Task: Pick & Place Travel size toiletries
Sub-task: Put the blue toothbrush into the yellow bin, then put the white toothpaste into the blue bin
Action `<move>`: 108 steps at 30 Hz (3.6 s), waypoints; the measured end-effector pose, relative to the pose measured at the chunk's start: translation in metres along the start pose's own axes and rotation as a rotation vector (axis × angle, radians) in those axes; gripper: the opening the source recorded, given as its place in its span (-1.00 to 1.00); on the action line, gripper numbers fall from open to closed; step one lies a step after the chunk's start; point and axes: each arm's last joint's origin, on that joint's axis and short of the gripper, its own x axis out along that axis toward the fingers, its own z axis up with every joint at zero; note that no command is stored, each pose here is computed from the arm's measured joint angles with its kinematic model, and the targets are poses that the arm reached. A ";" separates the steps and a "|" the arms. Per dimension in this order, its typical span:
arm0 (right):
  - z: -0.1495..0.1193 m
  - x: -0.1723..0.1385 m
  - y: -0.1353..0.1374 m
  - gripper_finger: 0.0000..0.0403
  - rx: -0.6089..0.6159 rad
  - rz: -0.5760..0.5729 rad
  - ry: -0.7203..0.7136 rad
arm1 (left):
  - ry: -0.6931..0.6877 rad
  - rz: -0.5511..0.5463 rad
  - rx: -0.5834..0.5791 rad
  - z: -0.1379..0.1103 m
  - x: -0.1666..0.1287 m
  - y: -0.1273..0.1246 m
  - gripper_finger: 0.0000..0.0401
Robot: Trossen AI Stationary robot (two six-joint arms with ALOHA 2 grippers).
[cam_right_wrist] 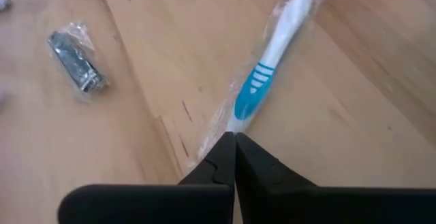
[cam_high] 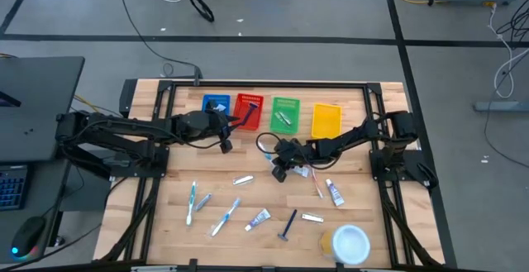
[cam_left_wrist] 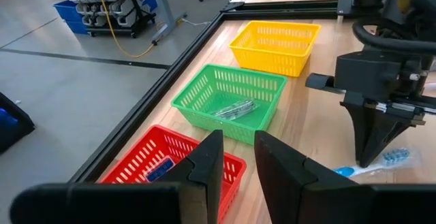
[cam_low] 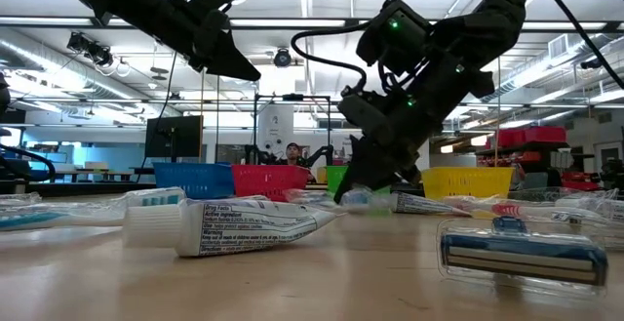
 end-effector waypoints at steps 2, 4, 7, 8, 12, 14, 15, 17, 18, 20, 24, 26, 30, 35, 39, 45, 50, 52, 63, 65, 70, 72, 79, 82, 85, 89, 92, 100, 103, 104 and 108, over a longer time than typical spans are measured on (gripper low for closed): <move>0.001 0.000 0.001 -0.98 0.002 0.009 -0.014 | 0.000 0.000 0.000 0.000 0.000 0.000 -0.53; 0.002 0.000 0.001 -0.99 0.003 0.015 -0.023 | 0.000 0.000 -0.004 0.000 0.000 0.000 -0.53; 0.007 -0.007 0.004 -0.99 0.005 0.033 -0.043 | 0.000 0.000 -0.003 0.000 0.000 0.000 -0.53; 0.010 -0.011 0.005 -0.99 0.004 0.040 -0.056 | 0.000 0.000 -0.004 0.000 0.000 0.000 -0.53; 0.024 -0.031 0.010 -0.99 -0.013 0.065 -0.118 | 0.000 0.000 -0.005 0.000 0.000 0.000 -0.53; 0.031 -0.047 0.011 -0.99 -0.007 0.033 -0.161 | 0.000 0.000 -0.006 0.000 0.000 0.000 -0.53; 0.034 -0.055 0.010 -0.99 -0.004 0.005 -0.180 | 0.001 0.000 -0.007 0.000 0.000 0.000 -0.53; 0.038 -0.074 0.008 -0.99 -0.009 -0.075 -0.206 | 0.001 -0.001 -0.008 0.000 0.000 0.000 -0.53; 0.040 -0.084 0.005 -0.99 -0.017 -0.128 -0.218 | 0.001 -0.004 -0.015 0.000 0.000 0.000 -0.53; 0.041 -0.104 0.000 -1.00 -0.026 -0.227 -0.237 | 0.001 -0.022 -0.026 0.000 0.000 -0.001 -0.53; 0.039 -0.136 -0.012 -1.00 0.019 -0.427 -0.280 | -0.001 -0.047 -0.026 0.000 0.000 -0.001 -0.53; 0.036 -0.146 -0.016 -1.00 0.038 -0.494 -0.279 | 0.001 -0.046 -0.028 0.000 0.000 -0.001 -0.53; 0.024 -0.153 -0.026 -1.00 0.034 -0.609 -0.203 | 0.004 -0.047 -0.049 -0.001 0.000 -0.001 -0.53; 0.008 -0.152 -0.041 -1.00 0.008 -0.735 -0.106 | 0.006 -0.046 -0.050 -0.001 0.000 -0.001 -0.53; -0.005 -0.145 -0.057 -1.00 0.011 -0.794 -0.072 | 0.007 -0.046 -0.050 -0.001 0.000 -0.001 -0.53; -0.024 -0.133 -0.082 -1.00 0.006 -0.875 -0.083 | 0.006 -0.045 -0.050 -0.001 0.000 -0.001 -0.53; -0.027 -0.123 -0.089 -1.00 -0.053 -0.861 -0.132 | 0.005 -0.045 -0.051 -0.001 0.000 -0.001 -0.53; -0.026 -0.120 -0.092 -1.00 -0.069 -0.850 -0.156 | 0.005 -0.045 -0.051 -0.001 0.000 -0.001 -0.53; -0.030 -0.115 -0.106 -0.99 -0.043 -0.738 -0.042 | 0.005 -0.045 -0.051 -0.001 0.000 -0.001 -0.53; -0.029 -0.115 -0.108 -0.99 -0.033 -0.719 -0.028 | 0.005 -0.045 -0.051 -0.001 0.000 -0.001 -0.53; -0.028 -0.115 -0.114 -0.98 -0.038 -0.705 0.003 | 0.005 -0.045 -0.051 -0.001 0.000 -0.001 -0.53; -0.027 -0.115 -0.117 -0.94 -0.027 -0.711 0.003 | 0.005 -0.045 -0.051 -0.001 0.000 -0.001 -0.53; -0.024 -0.116 -0.125 -0.68 -0.007 -0.694 0.027 | 0.005 -0.045 -0.051 -0.001 0.000 -0.001 -0.53; -0.023 -0.117 -0.129 -0.59 0.001 -0.733 0.018 | 0.005 -0.045 -0.051 -0.001 0.000 -0.001 -0.53; -0.019 -0.120 -0.130 -0.54 0.005 -0.772 -0.019 | 0.005 -0.045 -0.051 -0.001 0.000 -0.001 -0.53; 0.002 -0.127 -0.122 -0.53 0.020 -0.744 -0.091 | 0.005 -0.044 -0.051 -0.001 0.000 -0.001 -0.53; 0.019 -0.133 -0.116 -0.53 -0.023 -0.702 -0.124 | 0.005 -0.041 -0.051 -0.001 0.000 -0.001 -0.53; 0.056 -0.141 -0.098 -0.53 -0.012 -0.455 -0.330 | -0.001 -0.051 -0.106 0.000 0.000 -0.001 -0.53; 0.060 -0.140 -0.094 -0.53 -0.038 -0.337 -0.381 | -0.001 -0.111 -0.117 0.000 0.000 -0.003 -0.53; 0.061 -0.140 -0.093 -0.53 -0.054 -0.303 -0.387 | -0.001 -0.134 -0.127 0.000 0.000 -0.004 -0.53; 0.062 -0.139 -0.089 -0.53 -0.121 -0.194 -0.368 | 0.007 -0.227 -0.193 0.000 -0.001 -0.007 -0.53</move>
